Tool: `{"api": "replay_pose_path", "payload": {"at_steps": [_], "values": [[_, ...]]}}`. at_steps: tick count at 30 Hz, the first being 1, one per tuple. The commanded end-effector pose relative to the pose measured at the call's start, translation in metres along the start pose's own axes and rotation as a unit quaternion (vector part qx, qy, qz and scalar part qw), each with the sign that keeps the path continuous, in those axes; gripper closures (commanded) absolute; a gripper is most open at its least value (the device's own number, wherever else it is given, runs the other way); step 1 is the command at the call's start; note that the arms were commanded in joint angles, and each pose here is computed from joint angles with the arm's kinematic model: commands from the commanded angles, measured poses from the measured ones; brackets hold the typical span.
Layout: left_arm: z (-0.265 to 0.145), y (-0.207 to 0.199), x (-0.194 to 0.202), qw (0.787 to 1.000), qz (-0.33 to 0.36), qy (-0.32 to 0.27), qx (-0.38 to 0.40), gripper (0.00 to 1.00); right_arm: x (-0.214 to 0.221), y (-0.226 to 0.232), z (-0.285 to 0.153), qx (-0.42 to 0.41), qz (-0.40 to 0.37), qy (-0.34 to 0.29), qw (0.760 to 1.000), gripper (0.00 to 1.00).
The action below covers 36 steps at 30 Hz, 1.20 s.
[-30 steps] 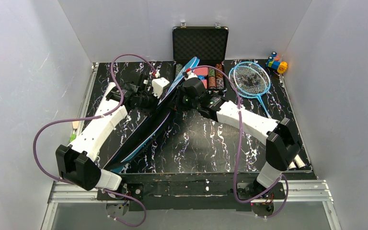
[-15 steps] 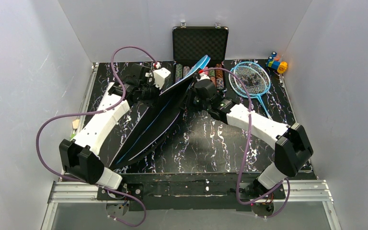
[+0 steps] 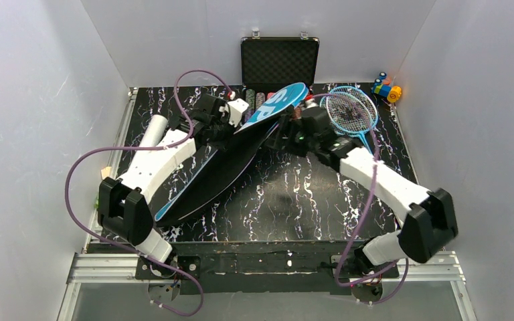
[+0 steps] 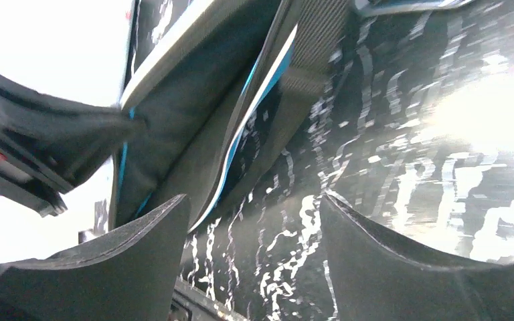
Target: Pack up the badminton gear
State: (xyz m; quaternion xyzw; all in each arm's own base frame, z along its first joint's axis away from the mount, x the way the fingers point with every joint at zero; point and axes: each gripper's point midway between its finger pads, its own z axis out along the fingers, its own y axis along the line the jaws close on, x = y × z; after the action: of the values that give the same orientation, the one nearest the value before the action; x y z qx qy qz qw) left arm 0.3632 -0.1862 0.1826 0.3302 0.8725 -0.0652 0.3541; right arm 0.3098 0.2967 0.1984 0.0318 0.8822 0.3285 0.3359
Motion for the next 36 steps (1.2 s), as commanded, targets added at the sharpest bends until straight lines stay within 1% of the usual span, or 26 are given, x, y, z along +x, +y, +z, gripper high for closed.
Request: {"api": "replay_pose_path", "payload": {"at_steps": [1,3,6,9,12,16,22,30,34,36], "values": [[0.003,-0.008,0.009,1.000,-0.017,0.009,-0.023,1.00,-0.050,-0.038,-0.054,0.039,0.011,-0.042,0.998,0.20],[0.010,-0.016,0.017,0.999,-0.016,0.023,-0.015,1.00,-0.068,-0.072,-0.072,0.086,0.024,-0.051,0.995,0.19],[0.018,-0.024,0.022,0.999,-0.015,0.032,-0.007,1.00,-0.098,-0.137,-0.098,0.171,0.068,-0.065,0.981,0.18],[0.023,-0.028,0.018,0.999,-0.017,0.032,0.002,1.00,-0.114,-0.194,-0.116,0.255,0.094,-0.074,0.959,0.18],[0.022,-0.031,0.009,1.000,-0.017,0.025,0.006,1.00,-0.120,-0.243,-0.123,0.315,0.118,-0.072,0.939,0.18],[0.015,-0.032,0.002,1.000,-0.019,0.018,0.009,1.00,-0.119,-0.288,-0.117,0.355,0.142,-0.047,0.923,0.21],[0.009,-0.033,0.002,1.000,-0.018,0.017,0.010,1.00,-0.111,-0.328,-0.096,0.376,0.138,0.000,0.916,0.28],[0.000,-0.032,-0.004,1.000,-0.020,0.013,0.009,1.00,-0.122,-0.358,-0.076,0.407,0.125,0.021,0.905,0.41],[-0.003,-0.031,-0.005,1.000,-0.018,0.012,0.009,1.00,-0.130,-0.370,-0.082,0.439,0.100,0.030,0.893,0.43],[-0.006,-0.035,-0.007,1.000,-0.017,0.007,0.020,1.00,-0.134,-0.374,-0.085,0.448,0.088,0.029,0.889,0.41]]}}
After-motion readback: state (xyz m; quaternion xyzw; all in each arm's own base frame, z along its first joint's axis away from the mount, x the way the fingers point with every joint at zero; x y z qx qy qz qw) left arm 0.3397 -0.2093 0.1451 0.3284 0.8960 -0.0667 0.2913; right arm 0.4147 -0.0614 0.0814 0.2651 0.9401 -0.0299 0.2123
